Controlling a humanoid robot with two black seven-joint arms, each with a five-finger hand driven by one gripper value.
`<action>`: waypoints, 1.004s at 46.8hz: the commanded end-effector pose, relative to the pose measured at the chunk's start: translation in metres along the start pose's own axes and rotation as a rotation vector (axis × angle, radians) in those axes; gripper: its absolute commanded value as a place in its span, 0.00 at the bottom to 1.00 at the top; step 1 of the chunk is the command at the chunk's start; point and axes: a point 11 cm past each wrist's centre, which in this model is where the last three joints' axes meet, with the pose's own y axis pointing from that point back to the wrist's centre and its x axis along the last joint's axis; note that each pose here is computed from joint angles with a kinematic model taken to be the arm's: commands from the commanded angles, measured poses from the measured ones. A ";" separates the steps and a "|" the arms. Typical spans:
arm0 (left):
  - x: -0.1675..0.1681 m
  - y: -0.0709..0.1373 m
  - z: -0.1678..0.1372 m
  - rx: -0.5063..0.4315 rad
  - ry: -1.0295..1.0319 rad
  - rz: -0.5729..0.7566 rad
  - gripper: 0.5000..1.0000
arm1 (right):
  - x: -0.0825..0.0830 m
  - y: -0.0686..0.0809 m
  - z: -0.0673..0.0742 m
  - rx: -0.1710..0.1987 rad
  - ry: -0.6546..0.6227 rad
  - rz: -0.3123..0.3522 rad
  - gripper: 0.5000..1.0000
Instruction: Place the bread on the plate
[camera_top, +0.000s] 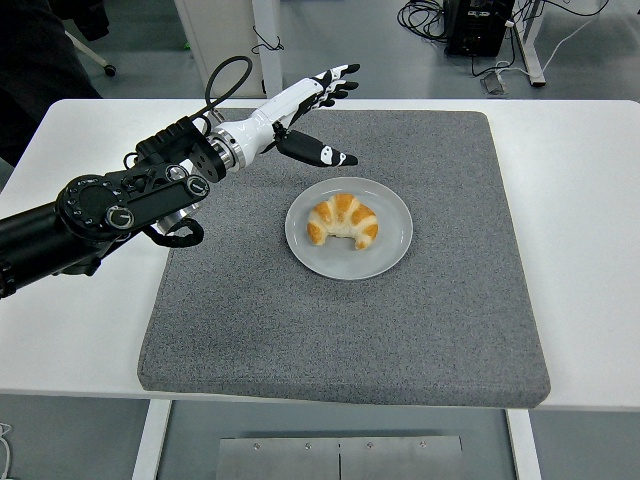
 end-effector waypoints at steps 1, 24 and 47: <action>0.010 0.004 -0.006 0.019 0.049 0.036 0.94 | 0.000 0.000 0.000 0.000 0.001 -0.001 1.00; 0.056 0.024 -0.023 -0.007 0.387 0.286 0.94 | 0.000 0.000 0.000 0.000 0.000 0.000 1.00; 0.098 0.041 -0.079 0.075 0.671 0.577 0.95 | 0.000 0.000 0.000 0.000 0.000 0.001 1.00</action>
